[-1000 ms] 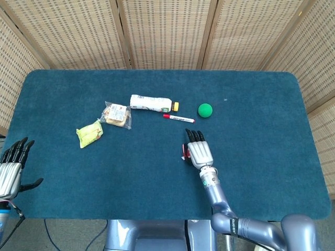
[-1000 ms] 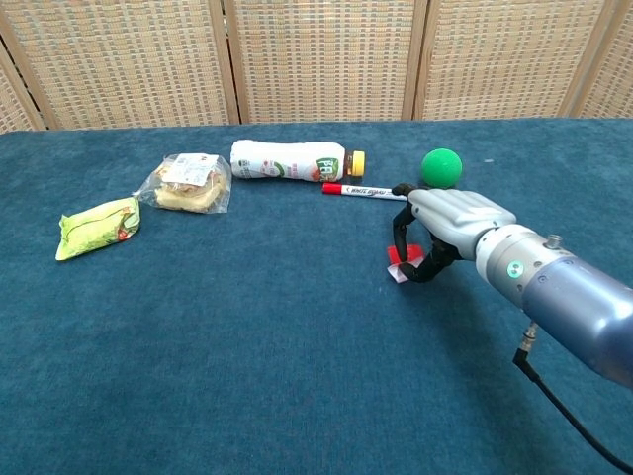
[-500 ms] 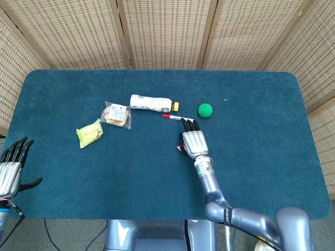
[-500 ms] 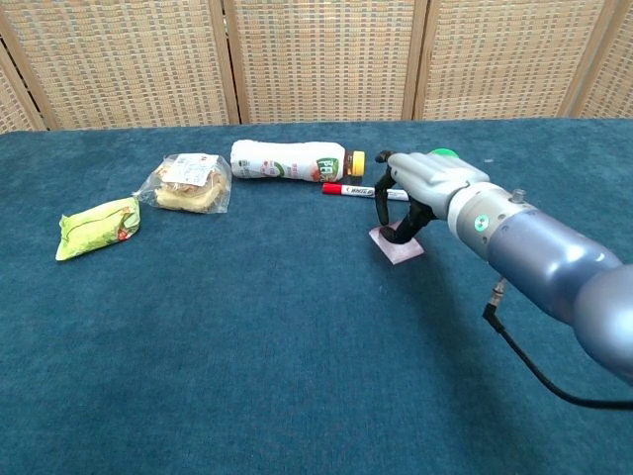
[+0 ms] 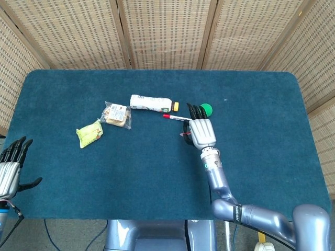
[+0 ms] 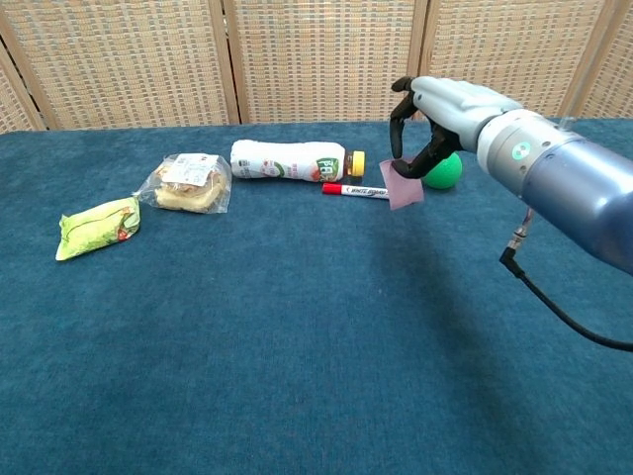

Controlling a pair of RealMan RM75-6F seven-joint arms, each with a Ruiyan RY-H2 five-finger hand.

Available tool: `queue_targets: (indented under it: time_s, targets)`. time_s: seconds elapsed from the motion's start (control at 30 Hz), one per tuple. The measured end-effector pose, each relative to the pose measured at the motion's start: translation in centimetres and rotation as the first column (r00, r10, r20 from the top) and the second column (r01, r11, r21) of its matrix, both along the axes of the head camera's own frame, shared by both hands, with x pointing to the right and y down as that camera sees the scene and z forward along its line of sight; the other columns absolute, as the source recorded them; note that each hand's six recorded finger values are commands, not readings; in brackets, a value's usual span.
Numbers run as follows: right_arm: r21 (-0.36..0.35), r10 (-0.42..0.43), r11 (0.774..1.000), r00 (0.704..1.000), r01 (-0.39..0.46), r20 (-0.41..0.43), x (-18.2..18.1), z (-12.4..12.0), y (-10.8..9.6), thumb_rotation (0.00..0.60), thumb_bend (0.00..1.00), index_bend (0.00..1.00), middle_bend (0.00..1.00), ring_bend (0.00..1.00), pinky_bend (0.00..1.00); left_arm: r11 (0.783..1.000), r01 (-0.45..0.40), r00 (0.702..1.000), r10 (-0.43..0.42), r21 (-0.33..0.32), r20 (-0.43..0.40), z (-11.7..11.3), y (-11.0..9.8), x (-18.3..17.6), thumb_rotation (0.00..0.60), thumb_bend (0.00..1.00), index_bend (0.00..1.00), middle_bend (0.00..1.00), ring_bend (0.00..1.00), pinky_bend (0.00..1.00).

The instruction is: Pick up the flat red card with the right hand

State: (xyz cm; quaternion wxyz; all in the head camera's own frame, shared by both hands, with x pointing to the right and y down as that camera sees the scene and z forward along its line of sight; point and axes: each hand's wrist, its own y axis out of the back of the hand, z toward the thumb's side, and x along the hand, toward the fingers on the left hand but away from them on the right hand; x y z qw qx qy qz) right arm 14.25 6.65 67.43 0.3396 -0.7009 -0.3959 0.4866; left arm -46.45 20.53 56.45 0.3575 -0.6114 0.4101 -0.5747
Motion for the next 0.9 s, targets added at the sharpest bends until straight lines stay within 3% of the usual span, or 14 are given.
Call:
queue_targets:
  time_s: [0.27,0.53,0.9]
  targets:
    - [-0.080,0.081,0.995,0.978,-0.066,0.194,2.9,-3.5,1.7,0.600,0.55,0.61,0.07,0.00,0.00,1.000,-0.010,1.000,0.010,0.009,-0.003,-0.3,0.1,0.3,0.600,0.10,0.00,0.00,0.00,0.10]
    - [-0.242,0.205,0.963,0.910,-0.121,0.360,8.1,-5.9,5.6,0.600,0.54,0.61,0.06,0.00,0.00,0.999,-0.044,0.999,0.044,0.024,-0.005,-0.8,0.6,1.2,0.600,0.10,0.00,0.00,0.00,0.10]
    - [-0.384,0.263,0.922,0.816,-0.055,0.515,10.7,-8.0,11.7,0.600,0.54,0.61,0.06,0.00,0.00,0.997,-0.057,0.998,0.058,0.046,-0.018,-1.5,0.9,1.5,0.600,0.10,0.00,0.00,0.00,0.10]
